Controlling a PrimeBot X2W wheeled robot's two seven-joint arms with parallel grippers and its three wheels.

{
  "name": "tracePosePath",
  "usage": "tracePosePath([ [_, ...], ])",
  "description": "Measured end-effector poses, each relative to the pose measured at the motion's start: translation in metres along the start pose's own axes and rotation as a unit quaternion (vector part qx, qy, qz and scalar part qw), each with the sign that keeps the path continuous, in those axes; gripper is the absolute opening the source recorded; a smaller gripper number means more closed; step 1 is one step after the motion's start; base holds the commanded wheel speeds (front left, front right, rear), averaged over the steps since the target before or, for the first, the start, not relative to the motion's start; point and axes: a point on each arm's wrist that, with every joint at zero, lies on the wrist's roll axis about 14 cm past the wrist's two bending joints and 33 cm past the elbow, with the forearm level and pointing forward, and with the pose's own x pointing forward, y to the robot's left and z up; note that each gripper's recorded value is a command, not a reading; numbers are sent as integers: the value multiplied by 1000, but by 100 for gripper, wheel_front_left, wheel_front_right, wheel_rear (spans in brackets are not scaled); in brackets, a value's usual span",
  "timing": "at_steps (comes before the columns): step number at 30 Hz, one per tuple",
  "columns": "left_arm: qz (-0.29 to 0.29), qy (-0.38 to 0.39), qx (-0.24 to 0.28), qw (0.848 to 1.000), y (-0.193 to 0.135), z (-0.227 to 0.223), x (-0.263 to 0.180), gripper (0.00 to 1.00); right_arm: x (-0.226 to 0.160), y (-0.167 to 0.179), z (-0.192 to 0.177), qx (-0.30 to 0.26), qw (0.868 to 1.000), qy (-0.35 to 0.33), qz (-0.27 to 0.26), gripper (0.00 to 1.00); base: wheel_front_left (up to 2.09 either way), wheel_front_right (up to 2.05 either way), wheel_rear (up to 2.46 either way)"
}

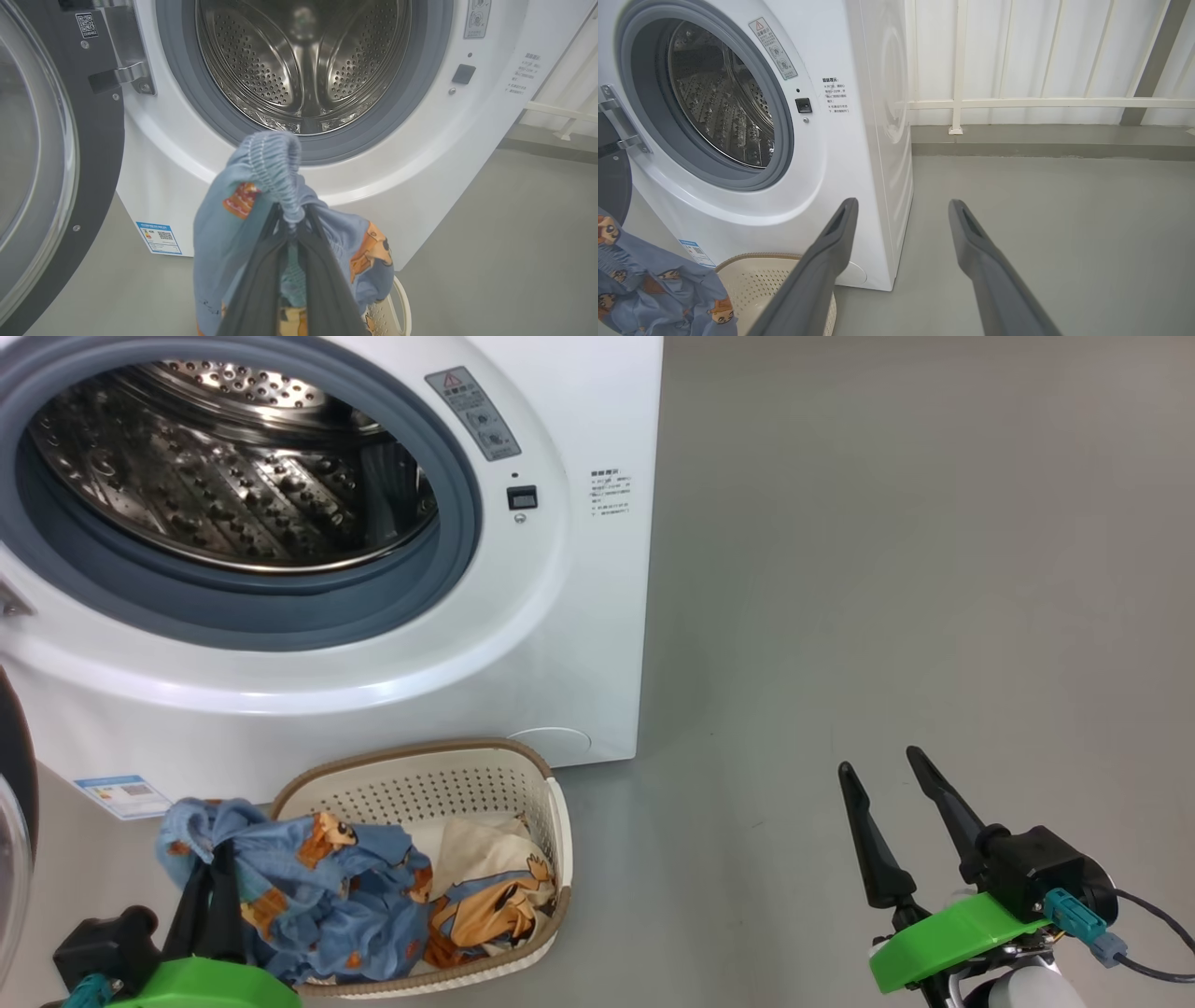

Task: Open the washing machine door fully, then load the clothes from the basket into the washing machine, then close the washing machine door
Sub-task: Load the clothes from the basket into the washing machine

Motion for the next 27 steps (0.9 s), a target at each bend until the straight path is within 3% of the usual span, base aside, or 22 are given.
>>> tracePosePath([
  [16,-4,-15,-9,1000,-2,5,13,0,4,0,-18,3,1000,23,0,100,0,0,0],
  [27,-47,-65,10,997,-20,36,88,0,19,-12,-43,2,999,51,-12,100,0,0,0],
])
